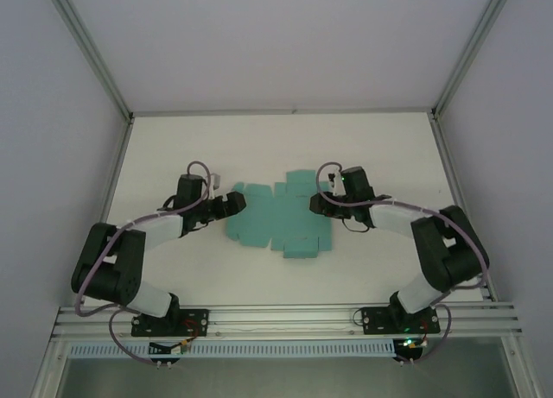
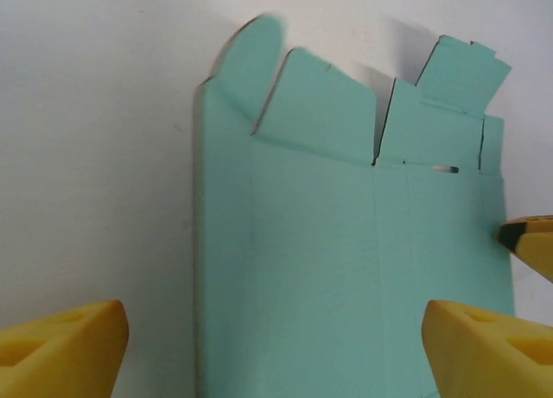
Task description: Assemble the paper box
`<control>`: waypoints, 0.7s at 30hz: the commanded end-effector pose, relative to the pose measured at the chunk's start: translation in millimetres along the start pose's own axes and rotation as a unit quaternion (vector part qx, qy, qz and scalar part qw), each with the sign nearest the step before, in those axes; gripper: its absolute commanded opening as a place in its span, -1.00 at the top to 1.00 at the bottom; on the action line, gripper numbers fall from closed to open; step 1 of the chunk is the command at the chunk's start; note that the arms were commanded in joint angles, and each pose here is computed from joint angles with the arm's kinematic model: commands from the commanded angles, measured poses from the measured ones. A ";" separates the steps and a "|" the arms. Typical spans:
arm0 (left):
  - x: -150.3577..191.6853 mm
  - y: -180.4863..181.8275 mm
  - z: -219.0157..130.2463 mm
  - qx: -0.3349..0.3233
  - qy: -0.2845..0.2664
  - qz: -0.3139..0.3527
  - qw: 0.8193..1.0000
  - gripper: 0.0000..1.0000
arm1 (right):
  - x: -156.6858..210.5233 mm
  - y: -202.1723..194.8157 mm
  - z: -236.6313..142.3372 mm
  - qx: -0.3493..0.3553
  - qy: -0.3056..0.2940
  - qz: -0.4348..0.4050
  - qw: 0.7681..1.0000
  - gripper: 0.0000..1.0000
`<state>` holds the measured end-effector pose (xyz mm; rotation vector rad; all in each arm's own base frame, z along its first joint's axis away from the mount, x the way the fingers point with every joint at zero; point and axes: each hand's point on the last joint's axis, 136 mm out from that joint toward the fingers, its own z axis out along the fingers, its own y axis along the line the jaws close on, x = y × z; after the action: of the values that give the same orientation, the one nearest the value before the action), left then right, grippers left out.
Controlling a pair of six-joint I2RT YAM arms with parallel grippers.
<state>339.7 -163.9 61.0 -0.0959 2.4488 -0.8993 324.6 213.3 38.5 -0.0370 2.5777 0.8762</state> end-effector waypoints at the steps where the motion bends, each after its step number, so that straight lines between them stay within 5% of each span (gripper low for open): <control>1: 2.7 -12.1 10.6 0.026 0.017 0.018 0.999 -0.66 | -9.7 3.9 5.7 -0.013 -0.013 0.008 1.000 0.14; 7: 0.9 -22.9 24.7 0.055 0.021 0.014 0.998 -0.27 | -1.4 -7.6 17.1 -0.003 -0.001 0.006 1.000 0.16; 16: -18.9 -37.2 15.3 0.071 -0.018 0.022 0.997 0.89 | -15.7 1.3 0.4 0.008 -0.020 -0.022 1.000 0.07; 21: -32.8 -55.1 -3.9 0.088 -0.049 0.030 0.994 1.00 | -36.7 18.2 -40.4 0.019 -0.065 -0.049 0.997 -0.17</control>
<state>352.7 -194.7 82.6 -0.0326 2.3519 -1.0493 336.3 205.0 54.8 -0.0522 2.5207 0.8052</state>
